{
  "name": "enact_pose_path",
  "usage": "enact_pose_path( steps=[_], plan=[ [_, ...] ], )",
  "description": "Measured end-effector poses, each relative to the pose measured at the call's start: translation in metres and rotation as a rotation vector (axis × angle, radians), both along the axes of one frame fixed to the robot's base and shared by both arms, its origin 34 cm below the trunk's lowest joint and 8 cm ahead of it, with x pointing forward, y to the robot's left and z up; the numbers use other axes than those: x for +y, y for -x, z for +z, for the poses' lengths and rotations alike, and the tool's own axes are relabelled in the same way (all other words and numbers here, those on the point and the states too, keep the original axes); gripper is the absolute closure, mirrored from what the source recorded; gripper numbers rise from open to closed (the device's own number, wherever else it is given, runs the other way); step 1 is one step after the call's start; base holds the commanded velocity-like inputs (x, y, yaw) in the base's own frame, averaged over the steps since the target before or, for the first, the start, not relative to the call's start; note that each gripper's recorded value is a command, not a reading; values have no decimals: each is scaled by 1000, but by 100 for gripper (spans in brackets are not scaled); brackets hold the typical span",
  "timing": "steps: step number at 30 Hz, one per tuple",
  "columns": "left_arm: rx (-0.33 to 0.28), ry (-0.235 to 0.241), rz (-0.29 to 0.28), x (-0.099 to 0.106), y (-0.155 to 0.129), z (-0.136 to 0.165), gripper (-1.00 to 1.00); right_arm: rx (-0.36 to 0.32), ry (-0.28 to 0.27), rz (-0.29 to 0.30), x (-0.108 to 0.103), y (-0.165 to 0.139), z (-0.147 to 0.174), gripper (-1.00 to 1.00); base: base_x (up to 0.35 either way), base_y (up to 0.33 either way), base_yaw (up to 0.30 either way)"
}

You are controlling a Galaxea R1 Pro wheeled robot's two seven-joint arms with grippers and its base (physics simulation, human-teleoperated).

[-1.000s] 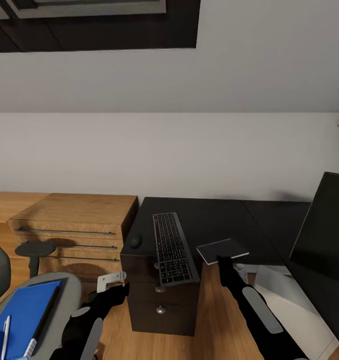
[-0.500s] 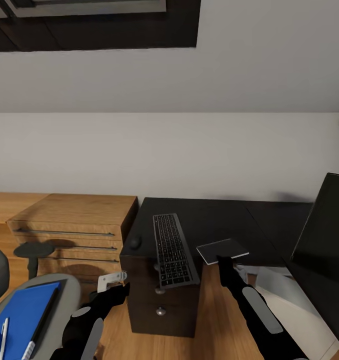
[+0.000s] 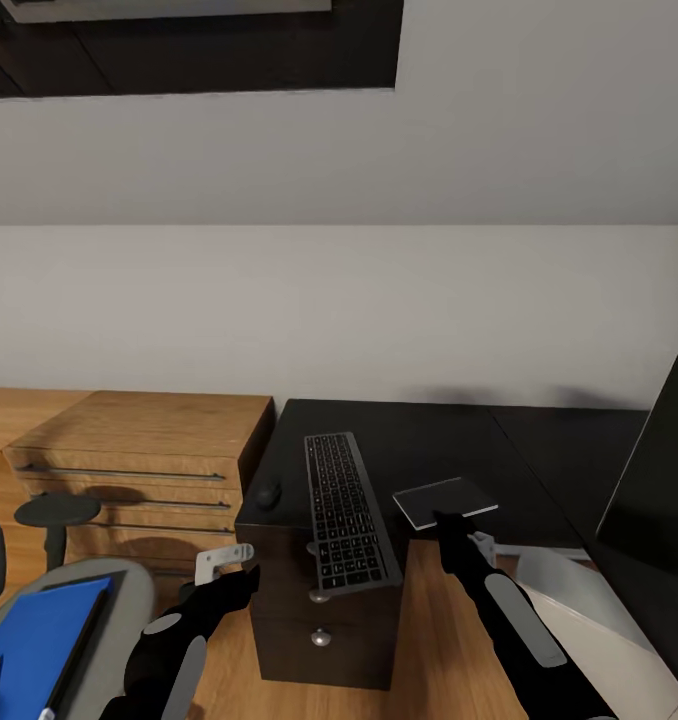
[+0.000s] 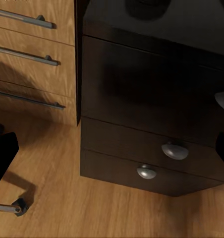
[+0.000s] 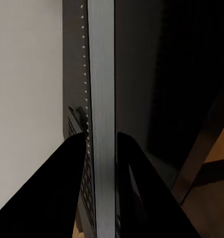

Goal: In the bedroom, organize the workspace by keeping the computer under the desk, ensuring the monitor is on the desk, placing the keyboard on the desk next to the monitor, placing the mouse on the desk next to the keyboard, moving the folder from the swivel chair onto the desk next to the mouse, stacking the notebook on top of the folder with the pen on top of the notebook, and positioning the swivel chair next to the desk.

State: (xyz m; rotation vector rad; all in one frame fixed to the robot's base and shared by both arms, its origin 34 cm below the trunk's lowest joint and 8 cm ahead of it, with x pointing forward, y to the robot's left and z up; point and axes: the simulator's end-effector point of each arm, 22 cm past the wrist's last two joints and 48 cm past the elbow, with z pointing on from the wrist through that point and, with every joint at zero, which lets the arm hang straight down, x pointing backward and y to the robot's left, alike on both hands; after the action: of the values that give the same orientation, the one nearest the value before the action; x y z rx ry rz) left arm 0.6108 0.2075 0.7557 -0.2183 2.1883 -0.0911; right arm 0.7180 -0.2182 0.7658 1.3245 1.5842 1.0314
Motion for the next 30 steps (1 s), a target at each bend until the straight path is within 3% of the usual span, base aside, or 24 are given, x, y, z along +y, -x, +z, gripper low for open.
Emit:
enact_pose_path(
  steps=[13, 14, 30],
  plan=[
    [2, 0, 0, 0, 0, -1, -100, 24, 11, -4, -6, 2, -5, 100, 1, 0, 0],
    [2, 0, 0, 0, 0, -1, -100, 24, 11, -4, -6, 2, -5, -100, 0, 0, 0],
    [2, 1, 0, 0, 0, -1, -100, 32, 12, -5, -7, 2, -7, -100, 0, 0, 0]
  ],
)
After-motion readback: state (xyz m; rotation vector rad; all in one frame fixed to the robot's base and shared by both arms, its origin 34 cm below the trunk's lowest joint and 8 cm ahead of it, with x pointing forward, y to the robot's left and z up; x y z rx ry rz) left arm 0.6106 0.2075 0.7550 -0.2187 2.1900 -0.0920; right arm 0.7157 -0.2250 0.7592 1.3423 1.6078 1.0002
